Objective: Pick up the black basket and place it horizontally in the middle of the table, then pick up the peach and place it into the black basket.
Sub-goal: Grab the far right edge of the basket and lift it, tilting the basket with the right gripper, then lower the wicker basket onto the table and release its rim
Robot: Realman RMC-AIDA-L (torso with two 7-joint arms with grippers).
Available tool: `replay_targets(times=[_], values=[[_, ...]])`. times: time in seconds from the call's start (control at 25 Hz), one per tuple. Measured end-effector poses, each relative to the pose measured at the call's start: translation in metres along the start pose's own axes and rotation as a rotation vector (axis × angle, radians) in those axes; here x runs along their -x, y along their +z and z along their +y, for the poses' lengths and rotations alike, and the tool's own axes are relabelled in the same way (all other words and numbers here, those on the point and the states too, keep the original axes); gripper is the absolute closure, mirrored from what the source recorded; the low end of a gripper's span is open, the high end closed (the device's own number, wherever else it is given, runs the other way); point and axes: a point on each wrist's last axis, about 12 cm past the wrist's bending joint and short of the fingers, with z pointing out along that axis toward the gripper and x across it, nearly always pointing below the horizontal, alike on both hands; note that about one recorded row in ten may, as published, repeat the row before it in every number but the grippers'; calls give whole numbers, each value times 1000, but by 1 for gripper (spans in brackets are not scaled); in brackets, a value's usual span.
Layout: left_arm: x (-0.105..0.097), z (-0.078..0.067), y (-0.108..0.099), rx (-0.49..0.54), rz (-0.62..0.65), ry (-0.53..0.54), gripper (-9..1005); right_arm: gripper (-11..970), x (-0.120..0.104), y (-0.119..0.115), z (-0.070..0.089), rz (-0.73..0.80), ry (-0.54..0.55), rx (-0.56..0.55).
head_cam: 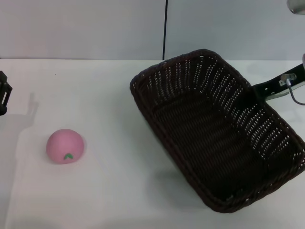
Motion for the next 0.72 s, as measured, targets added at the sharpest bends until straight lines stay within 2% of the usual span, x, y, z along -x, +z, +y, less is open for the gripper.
replay_targets(times=[0.12, 0.2, 0.4, 0.52, 0.72], values=[[0, 0, 0, 0, -4, 0, 197, 682, 2, 1, 1, -5, -39, -5], [0, 2, -4, 7, -4, 1, 197, 711, 4, 0, 3, -6, -82, -1], [0, 7, -19, 13, -14, 9, 197, 778, 19, -3, 19, 8, -284, -7], [1, 11, -31, 27, -24, 15, 197, 810, 33, -4, 33, 17, -456, -36], [2, 10, -47, -9, -37, 22, 197, 820, 50, 1, 62, 35, -838, -58]])
